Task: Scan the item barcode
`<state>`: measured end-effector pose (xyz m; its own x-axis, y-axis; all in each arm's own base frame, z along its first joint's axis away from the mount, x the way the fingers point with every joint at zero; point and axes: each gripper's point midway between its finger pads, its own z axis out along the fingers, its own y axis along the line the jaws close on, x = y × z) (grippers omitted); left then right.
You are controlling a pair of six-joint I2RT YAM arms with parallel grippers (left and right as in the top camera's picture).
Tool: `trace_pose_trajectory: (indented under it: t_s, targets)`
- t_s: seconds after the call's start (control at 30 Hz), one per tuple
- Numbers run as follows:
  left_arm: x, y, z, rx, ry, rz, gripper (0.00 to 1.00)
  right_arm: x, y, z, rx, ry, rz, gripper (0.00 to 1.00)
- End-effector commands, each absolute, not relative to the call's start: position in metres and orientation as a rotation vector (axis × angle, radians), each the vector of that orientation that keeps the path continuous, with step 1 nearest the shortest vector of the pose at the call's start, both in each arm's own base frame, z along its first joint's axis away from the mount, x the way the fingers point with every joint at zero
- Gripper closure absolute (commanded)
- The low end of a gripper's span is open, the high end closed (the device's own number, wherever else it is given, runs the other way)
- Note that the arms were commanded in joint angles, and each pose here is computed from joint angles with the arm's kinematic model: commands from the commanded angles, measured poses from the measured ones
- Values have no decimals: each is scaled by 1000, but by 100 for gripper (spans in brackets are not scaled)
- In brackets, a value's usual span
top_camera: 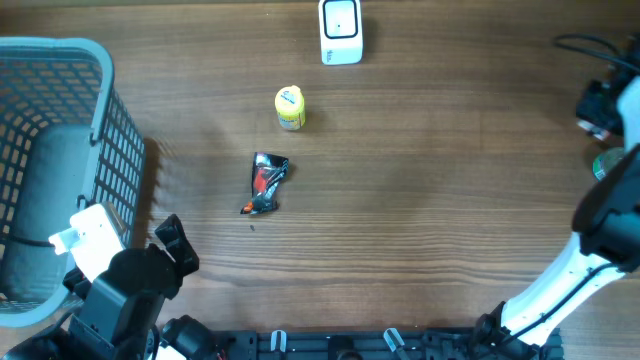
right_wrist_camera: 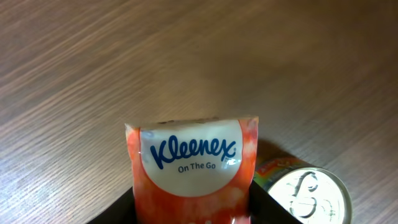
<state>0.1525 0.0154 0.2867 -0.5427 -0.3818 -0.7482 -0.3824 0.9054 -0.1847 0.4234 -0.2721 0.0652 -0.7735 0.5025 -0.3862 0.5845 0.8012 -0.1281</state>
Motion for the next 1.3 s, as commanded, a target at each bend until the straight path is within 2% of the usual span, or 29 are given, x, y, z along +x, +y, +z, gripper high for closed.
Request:
trace_pose_trajectory:
  t_s: [0.0, 0.03, 0.07, 0.13, 0.2, 0.3, 0.37, 0.4, 0.47, 0.57, 0.67, 0.8, 0.97, 1.13, 1.27]
  targets:
    - [157, 13, 290, -552, 2173, -22, 0, 405, -273, 51, 1014, 2638, -192, 33]
    - [158, 12, 291, -553, 2170, -25, 0, 389, -284, 47, 1128, 2623, -273, 23]
    - [158, 12, 291, -552, 2171, -24, 0, 376, -293, 45, 1229, 2595, -343, 22]
    - [157, 11, 290, -550, 2177, -31, 0, 377, -291, 45, 1242, 2589, -285, 0]
    - [157, 11, 290, -550, 2177, -30, 0, 390, -277, 63, 1219, 2559, -187, 0]
    - [157, 11, 290, -550, 2176, -30, 0, 428, -232, 133, 973, 2486, -94, 0]
    - [158, 13, 291, -554, 2169, -20, 0, 455, -154, 195, 700, 2435, 29, 0]
    - [158, 14, 292, -557, 2163, -14, 0, 461, -118, 208, 558, 2444, 77, 0]
    - [159, 18, 294, -597, 2135, -4, 0, 463, -29, 208, 344, 2527, 122, 0]
    - [160, 15, 293, -608, 2142, -21, 0, 442, 40, 187, 418, 2625, 40, 0]
    - [158, 10, 276, -572, 2256, 44, 0, 411, 106, 178, 463, 2739, 215, 0]
    - [164, 4, 274, -521, 2280, 68, 0, 379, 99, 167, 687, 2772, 3, 0]
    - [191, -20, 238, -366, 2498, 293, 0, 372, 78, 165, 680, 2805, -79, 0]
    - [253, -75, 140, -94, 2792, 572, 0, 374, 11, 164, 827, 2796, -150, 0]
    - [268, -72, 88, 14, 2849, 842, 0, 375, -3, 164, 821, 2796, -159, 0]
